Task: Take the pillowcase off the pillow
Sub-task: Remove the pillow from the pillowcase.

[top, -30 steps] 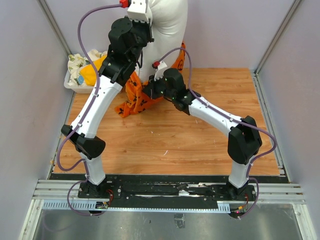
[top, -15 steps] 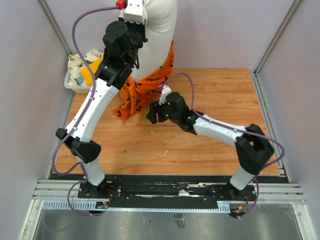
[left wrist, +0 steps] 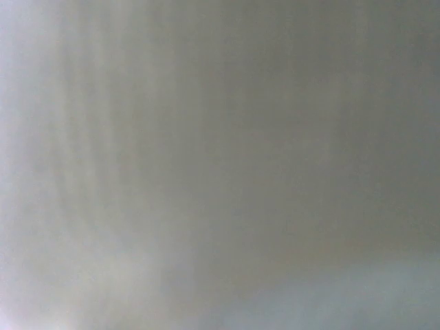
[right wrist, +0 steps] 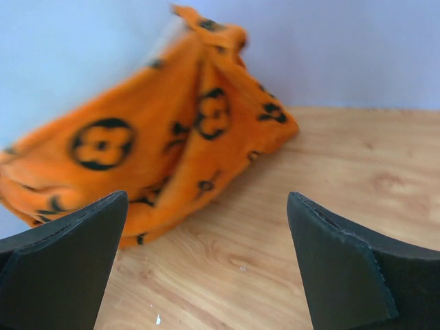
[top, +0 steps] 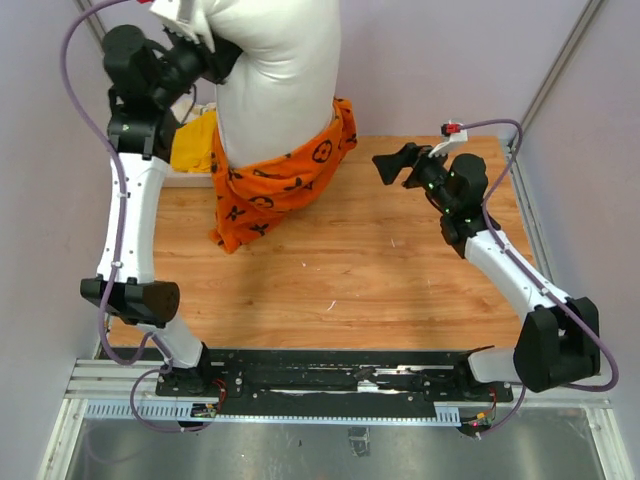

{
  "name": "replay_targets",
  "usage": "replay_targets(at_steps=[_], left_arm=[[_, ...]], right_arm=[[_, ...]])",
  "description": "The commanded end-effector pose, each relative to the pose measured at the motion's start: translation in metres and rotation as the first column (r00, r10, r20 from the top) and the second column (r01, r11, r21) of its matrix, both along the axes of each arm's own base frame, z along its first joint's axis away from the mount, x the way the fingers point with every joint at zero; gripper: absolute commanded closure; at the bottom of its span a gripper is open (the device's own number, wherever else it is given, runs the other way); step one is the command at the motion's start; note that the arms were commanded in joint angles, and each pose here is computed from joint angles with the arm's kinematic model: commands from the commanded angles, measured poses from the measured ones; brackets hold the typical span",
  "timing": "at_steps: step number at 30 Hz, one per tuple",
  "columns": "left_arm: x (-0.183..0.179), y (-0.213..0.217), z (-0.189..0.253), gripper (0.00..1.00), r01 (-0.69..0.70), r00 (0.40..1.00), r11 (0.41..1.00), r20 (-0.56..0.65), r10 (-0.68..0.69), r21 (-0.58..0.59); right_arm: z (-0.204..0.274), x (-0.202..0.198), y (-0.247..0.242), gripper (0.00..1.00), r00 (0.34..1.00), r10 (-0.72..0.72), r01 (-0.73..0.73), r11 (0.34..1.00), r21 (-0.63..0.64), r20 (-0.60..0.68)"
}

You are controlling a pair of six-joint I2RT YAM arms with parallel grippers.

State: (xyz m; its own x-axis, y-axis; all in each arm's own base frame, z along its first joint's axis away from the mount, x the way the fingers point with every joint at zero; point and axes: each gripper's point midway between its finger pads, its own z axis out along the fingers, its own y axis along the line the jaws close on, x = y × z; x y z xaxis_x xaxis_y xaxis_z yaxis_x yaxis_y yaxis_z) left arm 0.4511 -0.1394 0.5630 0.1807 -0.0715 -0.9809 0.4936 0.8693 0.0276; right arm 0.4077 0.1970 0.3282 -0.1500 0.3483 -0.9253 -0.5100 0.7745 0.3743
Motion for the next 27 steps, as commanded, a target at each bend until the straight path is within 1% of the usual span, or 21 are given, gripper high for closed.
replay_targets(at_steps=[1,3,4,6,7,8,10,12,14,16,19,21,24,26,27], left_arm=[[-0.132,-0.008,0.09,1.0,0.555,0.764,0.828,0.341,-0.547,0.083],[-0.132,0.004,0.077,1.0,0.635,0.72,0.769,0.303,-0.625,0.076],[-0.136,0.006,0.076,1.0,0.668,0.694,0.74,0.289,-0.659,0.082],[-0.131,0.008,0.062,1.0,0.728,0.646,0.681,0.252,-0.72,0.081],[-0.134,0.008,0.063,1.0,0.744,0.621,0.66,0.254,-0.741,0.103],[-0.13,0.008,0.06,1.0,0.76,0.608,0.643,0.244,-0.755,0.097],[-0.121,0.009,0.055,1.0,0.776,0.598,0.626,0.23,-0.768,0.076],[-0.115,0.01,0.051,1.0,0.778,0.601,0.625,0.218,-0.769,0.057],[-0.113,0.01,0.048,1.0,0.769,0.613,0.637,0.216,-0.76,0.056],[-0.111,0.011,0.048,1.0,0.75,0.634,0.659,0.223,-0.741,0.056],[-0.113,0.011,0.051,1.0,0.728,0.657,0.683,0.222,-0.721,0.064],[-0.116,0.011,0.054,1.0,0.724,0.661,0.687,0.222,-0.717,0.065],[-0.113,0.012,0.061,1.0,0.716,0.674,0.698,0.233,-0.701,0.028],[-0.11,0.013,0.062,1.0,0.707,0.685,0.707,0.234,-0.69,0.015],[-0.11,0.013,0.063,1.0,0.707,0.685,0.707,0.235,-0.689,0.013]], right_arm=[[-0.009,-0.001,-0.016,0.01,0.996,0.071,-0.067,0.995,0.079,-0.051],[-0.006,-0.001,-0.02,0.01,0.995,0.089,-0.085,0.992,0.093,-0.038],[-0.004,-0.001,-0.02,0.02,0.995,0.097,-0.094,0.991,0.097,-0.027],[0.001,0.002,-0.016,0.01,0.992,0.124,-0.123,0.988,0.092,-0.005],[0.004,0.004,-0.012,0.01,0.989,0.146,-0.146,0.985,0.093,0.004],[0.006,0.006,-0.009,0.0,0.986,0.166,-0.166,0.982,0.095,0.012],[0.009,0.013,-0.003,0.05,0.981,0.194,-0.195,0.976,0.1,0.024],[0.012,0.021,0.003,0.11,0.975,0.222,-0.224,0.968,0.109,0.034],[0.017,0.028,0.012,0.13,0.963,0.266,-0.27,0.954,0.128,0.048],[0.019,0.031,0.025,0.15,0.946,0.32,-0.323,0.936,0.142,0.048],[0.011,0.032,0.049,0.2,0.916,0.401,-0.4,0.906,0.141,0.026],[0.004,0.026,0.067,0.26,0.887,0.462,-0.461,0.877,0.136,0.031],[-0.011,0.006,0.09,0.27,0.828,0.56,-0.559,0.819,0.13,0.039],[-0.027,-0.004,0.099,0.28,0.808,0.589,-0.586,0.799,0.134,0.018],[-0.036,-0.007,0.102,0.32,0.804,0.595,-0.589,0.796,0.14,0.001]])
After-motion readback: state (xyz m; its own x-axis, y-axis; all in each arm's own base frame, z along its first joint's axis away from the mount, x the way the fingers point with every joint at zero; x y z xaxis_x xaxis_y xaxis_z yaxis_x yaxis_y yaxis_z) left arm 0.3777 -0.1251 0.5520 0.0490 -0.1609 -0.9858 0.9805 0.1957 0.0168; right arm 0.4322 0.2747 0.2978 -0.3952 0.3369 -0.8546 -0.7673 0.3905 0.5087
